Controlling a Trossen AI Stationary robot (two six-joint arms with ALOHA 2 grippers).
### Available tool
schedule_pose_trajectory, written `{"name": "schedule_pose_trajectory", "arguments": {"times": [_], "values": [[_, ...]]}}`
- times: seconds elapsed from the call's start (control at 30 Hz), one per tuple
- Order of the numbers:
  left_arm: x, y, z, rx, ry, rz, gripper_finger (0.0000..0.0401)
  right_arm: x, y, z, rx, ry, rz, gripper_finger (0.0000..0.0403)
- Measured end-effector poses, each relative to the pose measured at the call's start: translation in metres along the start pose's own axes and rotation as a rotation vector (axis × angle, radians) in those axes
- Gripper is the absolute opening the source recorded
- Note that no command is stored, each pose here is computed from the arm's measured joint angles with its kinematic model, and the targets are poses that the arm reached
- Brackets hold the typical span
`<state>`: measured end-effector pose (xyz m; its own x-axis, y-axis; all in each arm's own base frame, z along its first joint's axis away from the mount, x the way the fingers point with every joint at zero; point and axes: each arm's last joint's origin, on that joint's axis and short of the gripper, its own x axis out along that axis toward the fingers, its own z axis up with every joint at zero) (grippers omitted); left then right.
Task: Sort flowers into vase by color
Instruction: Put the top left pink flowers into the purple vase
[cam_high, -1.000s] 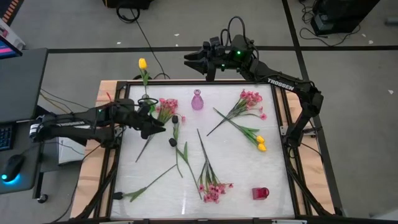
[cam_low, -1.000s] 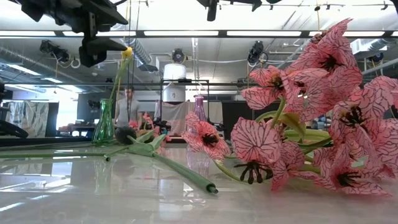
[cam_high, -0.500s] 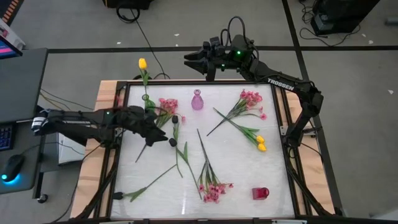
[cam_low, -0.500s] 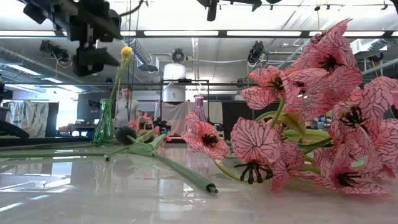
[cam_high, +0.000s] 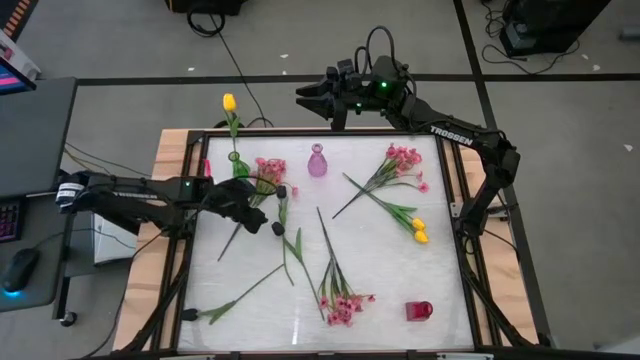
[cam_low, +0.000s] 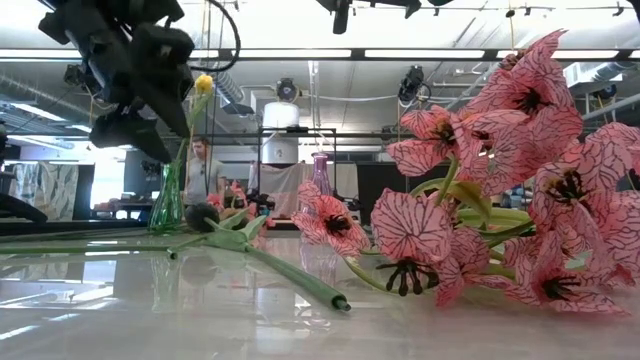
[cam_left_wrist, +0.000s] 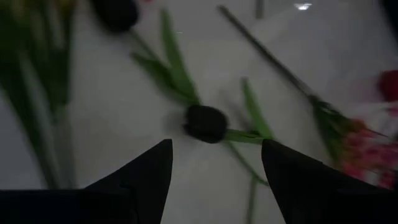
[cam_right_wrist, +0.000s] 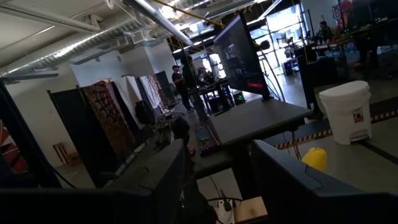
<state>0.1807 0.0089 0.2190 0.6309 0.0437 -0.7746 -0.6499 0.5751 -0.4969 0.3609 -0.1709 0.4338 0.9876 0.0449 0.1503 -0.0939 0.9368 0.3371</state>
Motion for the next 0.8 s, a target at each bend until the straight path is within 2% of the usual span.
{"name": "schedule_pose_trajectory", "arguments": {"times": [0.23, 0.67, 0.8], "values": [[0.006, 0.013, -0.008, -0.015, 0.065, 0.189, 0.0252, 0.000, 0.000, 0.000, 0.000, 0.000, 0.000, 0.0196], [0.012, 0.031, -0.019, -0.025, 0.185, 0.456, 0.0252, 0.000, 0.000, 0.000, 0.000, 0.000, 0.000, 0.0196], [0.014, 0.032, -0.020, -0.022, 0.196, 0.483, 0.0252, 0.000, 0.000, 0.000, -0.001, -0.002, 0.000, 0.0196]]}}
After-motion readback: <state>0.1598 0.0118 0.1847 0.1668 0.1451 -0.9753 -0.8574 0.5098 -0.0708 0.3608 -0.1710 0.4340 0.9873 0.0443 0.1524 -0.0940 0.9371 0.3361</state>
